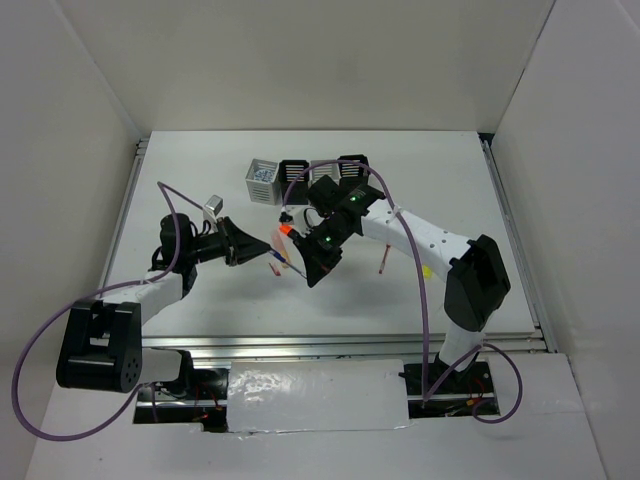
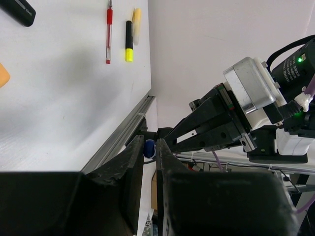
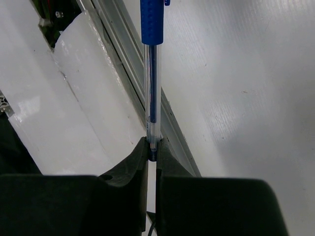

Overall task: Sort the stationery into containers
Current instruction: Close the pen cap on the pen.

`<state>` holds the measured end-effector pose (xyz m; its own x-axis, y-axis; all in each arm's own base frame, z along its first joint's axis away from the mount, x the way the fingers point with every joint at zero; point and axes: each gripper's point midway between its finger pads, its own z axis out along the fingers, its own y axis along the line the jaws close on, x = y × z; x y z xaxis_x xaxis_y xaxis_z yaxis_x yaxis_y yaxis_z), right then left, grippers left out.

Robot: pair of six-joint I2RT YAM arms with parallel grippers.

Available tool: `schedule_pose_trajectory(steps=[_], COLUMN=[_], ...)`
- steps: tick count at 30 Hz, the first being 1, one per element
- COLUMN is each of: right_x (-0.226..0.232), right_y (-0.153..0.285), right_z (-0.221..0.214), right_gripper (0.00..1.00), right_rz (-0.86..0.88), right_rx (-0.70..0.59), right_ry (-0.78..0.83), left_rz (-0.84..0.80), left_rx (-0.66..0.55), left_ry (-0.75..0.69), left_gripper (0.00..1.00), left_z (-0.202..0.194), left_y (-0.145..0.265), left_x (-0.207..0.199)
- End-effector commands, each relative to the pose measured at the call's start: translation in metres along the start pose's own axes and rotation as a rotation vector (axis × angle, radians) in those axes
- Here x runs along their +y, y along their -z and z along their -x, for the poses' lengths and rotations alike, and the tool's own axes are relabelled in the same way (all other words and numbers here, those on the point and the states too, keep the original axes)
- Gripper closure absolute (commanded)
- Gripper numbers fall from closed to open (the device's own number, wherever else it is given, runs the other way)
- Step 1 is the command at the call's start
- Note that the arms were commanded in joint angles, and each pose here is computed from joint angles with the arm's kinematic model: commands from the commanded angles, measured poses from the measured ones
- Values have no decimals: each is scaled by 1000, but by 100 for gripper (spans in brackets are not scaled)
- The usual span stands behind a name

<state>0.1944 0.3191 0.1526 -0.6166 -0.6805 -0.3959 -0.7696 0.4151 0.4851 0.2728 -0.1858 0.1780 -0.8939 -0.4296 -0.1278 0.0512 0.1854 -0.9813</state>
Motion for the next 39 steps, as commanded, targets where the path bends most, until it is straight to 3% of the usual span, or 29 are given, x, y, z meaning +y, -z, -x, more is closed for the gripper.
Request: schedule_pose_trajectory(steps=[1, 39], right_x=[19, 13], right_y=[20, 23], right_z=[101, 141], right_gripper=[100, 100], right_rz=[8, -26], right_rx=[-371, -461], right_ry=[244, 249], left_rz=[-67, -56], left_rx=[207, 232], left_ry=[-9, -22], left_gripper=[100, 100], left_z=[-48, -57], left_y=[2, -2], left_x=[-14, -11])
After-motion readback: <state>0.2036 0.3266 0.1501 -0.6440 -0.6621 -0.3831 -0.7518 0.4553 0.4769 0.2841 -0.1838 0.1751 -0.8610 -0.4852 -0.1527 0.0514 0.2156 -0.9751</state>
